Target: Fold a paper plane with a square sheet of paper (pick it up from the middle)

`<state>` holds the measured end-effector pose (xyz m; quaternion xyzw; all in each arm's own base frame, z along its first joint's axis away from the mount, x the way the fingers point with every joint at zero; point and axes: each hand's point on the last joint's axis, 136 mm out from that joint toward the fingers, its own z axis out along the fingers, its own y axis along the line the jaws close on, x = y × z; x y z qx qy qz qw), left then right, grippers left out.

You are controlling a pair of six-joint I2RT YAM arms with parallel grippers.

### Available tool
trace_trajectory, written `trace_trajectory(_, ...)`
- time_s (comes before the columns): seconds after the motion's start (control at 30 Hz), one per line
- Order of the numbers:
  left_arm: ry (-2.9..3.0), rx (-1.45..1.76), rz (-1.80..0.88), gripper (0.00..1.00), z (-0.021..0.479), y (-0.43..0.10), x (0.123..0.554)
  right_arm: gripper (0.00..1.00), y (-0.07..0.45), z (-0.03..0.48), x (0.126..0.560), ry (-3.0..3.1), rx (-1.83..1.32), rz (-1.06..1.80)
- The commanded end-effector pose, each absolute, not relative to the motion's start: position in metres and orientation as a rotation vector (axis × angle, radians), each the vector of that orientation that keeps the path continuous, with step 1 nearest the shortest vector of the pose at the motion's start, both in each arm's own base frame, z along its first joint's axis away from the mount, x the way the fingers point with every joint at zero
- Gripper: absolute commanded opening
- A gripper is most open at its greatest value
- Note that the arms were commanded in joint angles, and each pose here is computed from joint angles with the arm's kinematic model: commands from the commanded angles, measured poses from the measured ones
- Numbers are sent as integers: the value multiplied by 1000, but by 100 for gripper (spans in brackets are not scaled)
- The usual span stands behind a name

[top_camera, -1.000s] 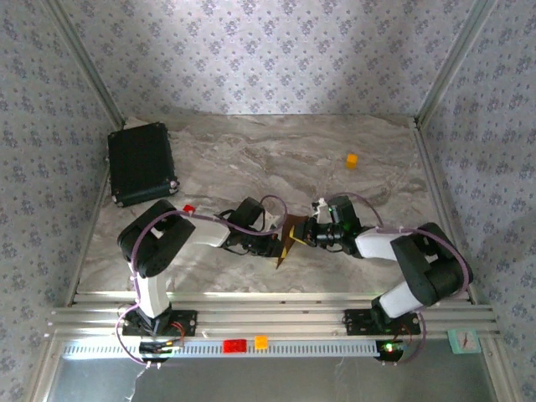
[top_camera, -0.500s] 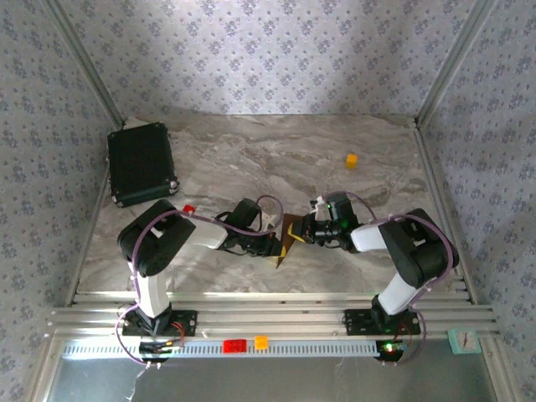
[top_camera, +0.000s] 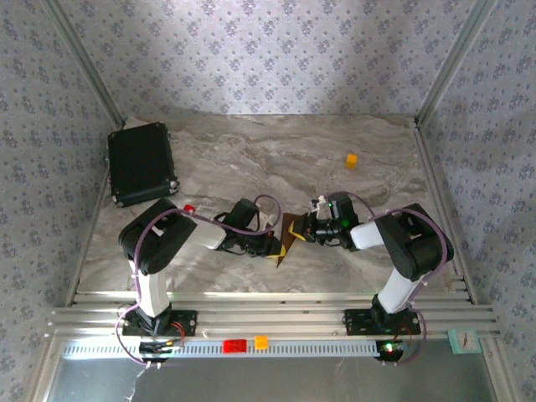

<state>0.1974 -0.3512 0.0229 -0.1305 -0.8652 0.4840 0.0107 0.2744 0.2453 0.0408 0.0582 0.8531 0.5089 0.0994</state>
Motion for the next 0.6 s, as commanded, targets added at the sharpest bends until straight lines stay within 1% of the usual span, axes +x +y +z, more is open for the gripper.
trace_trajectory(0.0, -2728, -251, 1284, 0, -20, -324, 183, 14, 248, 42, 278, 2528, 165, 1515)
trace_trajectory(0.27, -2727, -225, 1257, 0, -25, -321, 182, 14, 251, 32, 278, 2574, 167, 1482)
trace_trajectory(0.57, -2732, -216, 1235, 0, -28, -320, 182, 14, 242, 11, 273, 2686, 189, 1338)
